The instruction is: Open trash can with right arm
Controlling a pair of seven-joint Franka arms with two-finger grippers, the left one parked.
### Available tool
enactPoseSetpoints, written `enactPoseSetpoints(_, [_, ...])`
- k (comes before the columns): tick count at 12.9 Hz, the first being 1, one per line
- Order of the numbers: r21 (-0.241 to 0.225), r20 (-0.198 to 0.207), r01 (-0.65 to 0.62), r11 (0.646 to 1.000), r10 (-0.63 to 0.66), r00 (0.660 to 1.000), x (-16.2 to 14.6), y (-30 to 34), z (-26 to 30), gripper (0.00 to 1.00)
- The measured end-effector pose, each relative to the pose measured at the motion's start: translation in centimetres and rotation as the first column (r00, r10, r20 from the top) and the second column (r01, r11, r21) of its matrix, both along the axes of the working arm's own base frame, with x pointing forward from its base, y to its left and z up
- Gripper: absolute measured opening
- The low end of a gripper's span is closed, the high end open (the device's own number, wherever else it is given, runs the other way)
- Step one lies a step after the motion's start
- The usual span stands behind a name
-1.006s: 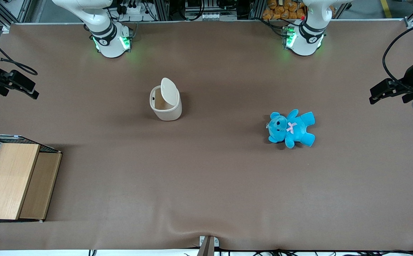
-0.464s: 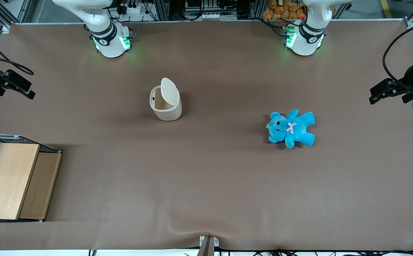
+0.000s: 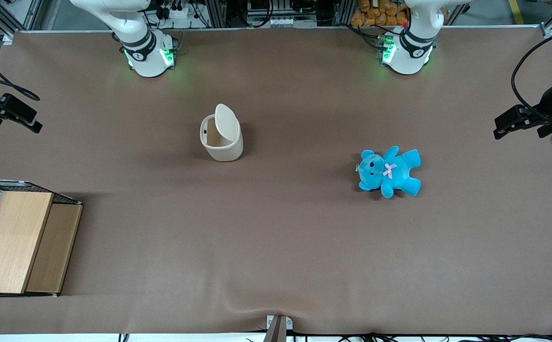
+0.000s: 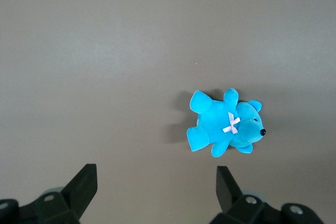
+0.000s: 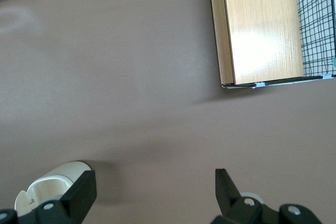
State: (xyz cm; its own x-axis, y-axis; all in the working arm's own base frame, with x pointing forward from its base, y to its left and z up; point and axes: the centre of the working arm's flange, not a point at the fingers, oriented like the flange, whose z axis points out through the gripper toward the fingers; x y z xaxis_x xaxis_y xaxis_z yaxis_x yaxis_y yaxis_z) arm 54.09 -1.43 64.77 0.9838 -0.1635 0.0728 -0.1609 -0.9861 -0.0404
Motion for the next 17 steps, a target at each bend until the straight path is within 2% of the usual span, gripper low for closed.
enactPoseSetpoints(17, [-0.002, -0.002, -0.032, 0.999, 0.032, 0.999, -0.03, -0.11, -0.03, 1.0])
